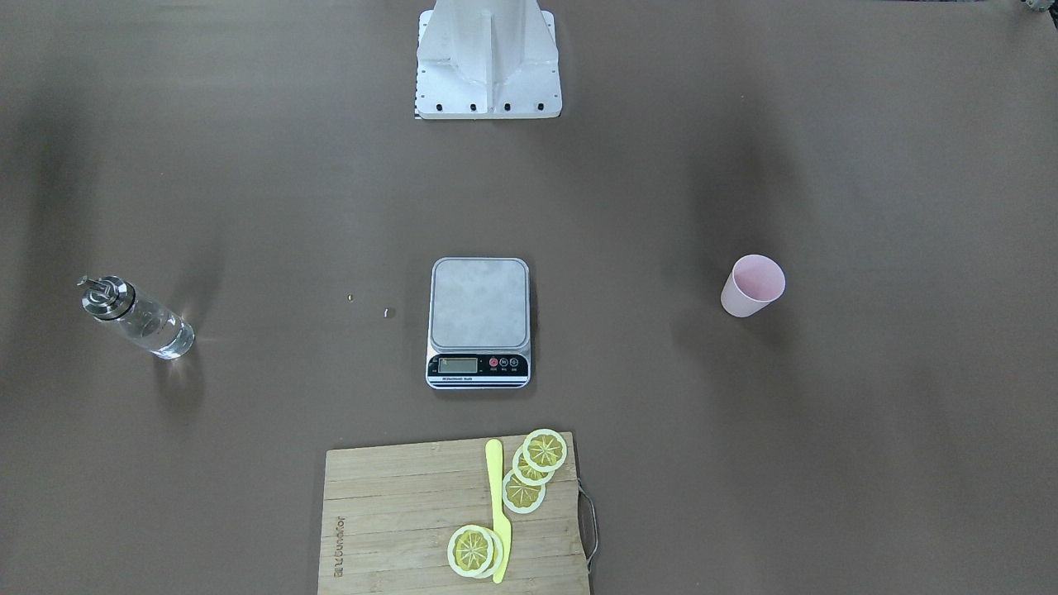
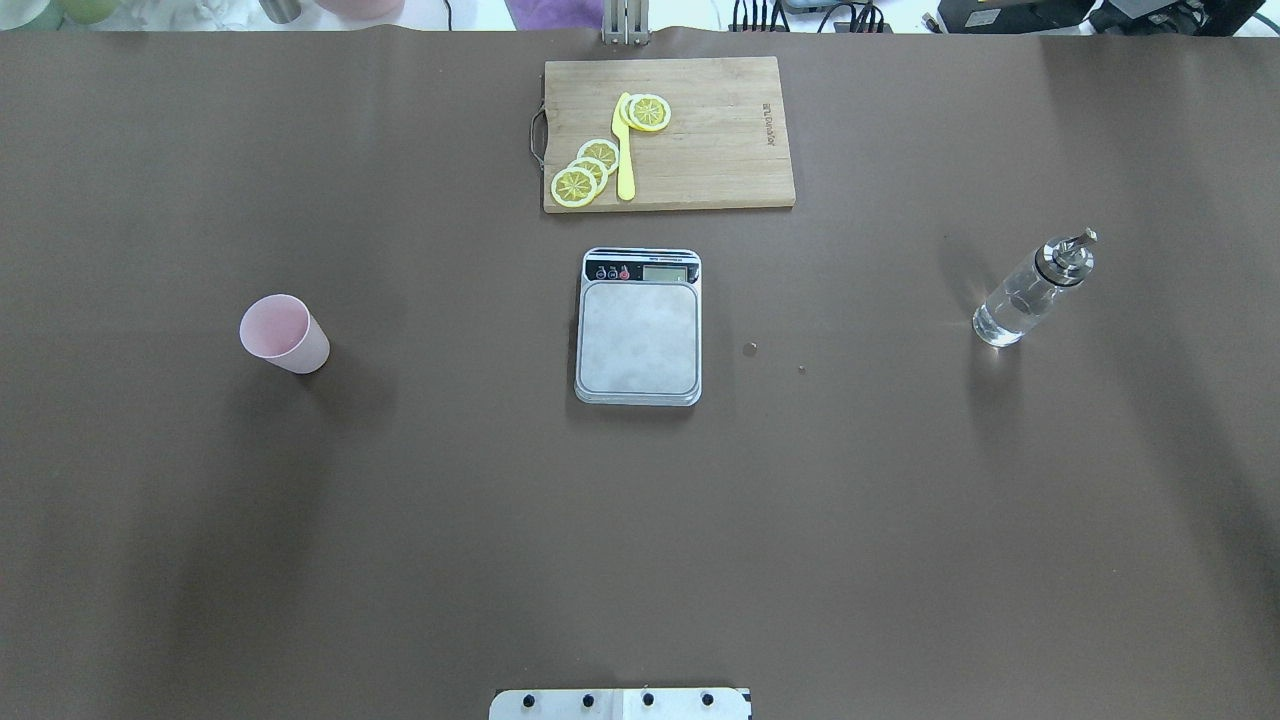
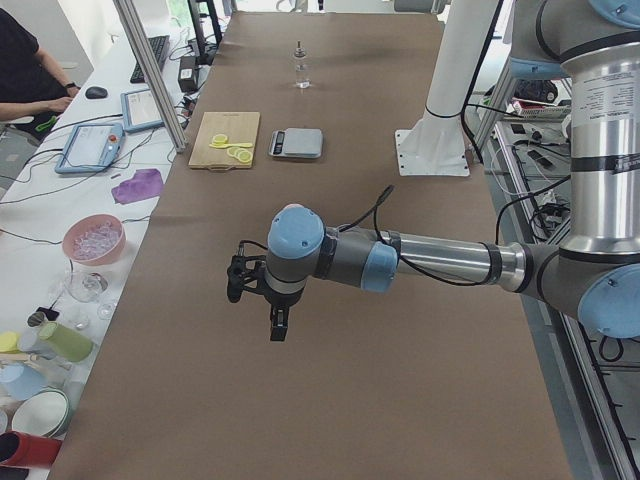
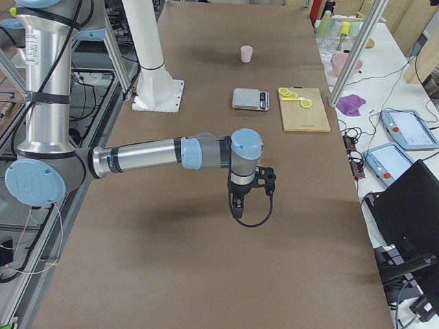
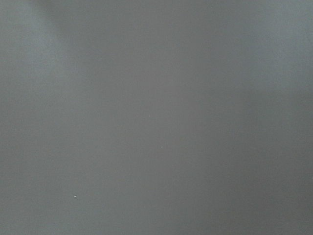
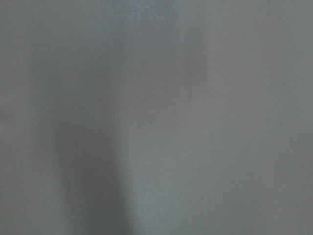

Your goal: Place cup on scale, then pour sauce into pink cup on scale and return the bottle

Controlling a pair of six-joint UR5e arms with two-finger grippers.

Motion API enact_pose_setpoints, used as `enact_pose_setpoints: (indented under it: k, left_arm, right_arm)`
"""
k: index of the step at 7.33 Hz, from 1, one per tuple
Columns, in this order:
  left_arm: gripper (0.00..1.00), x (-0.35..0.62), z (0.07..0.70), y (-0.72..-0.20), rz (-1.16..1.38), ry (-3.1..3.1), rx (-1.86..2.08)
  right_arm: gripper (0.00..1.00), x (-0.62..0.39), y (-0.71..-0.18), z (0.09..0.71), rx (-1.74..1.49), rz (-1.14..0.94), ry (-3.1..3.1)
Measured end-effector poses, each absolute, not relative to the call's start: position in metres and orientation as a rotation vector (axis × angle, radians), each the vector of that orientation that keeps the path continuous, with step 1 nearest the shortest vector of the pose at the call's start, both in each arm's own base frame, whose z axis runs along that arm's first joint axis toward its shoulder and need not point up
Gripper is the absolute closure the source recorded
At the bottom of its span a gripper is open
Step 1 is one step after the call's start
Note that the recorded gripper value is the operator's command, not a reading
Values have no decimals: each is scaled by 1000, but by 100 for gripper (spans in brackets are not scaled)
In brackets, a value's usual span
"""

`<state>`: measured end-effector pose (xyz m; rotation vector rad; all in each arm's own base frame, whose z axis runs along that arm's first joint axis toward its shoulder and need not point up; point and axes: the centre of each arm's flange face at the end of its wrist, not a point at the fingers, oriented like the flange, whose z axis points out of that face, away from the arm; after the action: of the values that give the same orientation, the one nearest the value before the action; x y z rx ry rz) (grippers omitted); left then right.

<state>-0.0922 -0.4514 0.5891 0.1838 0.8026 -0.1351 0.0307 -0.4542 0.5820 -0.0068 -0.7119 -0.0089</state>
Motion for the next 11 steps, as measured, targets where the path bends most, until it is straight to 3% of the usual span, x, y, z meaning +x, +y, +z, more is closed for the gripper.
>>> enact_pose_setpoints:
  k: [11]
  left_arm:
    - [0, -88, 591, -452, -132, 813, 174]
  right_arm:
    - [0, 29, -457, 570, 15, -18, -727]
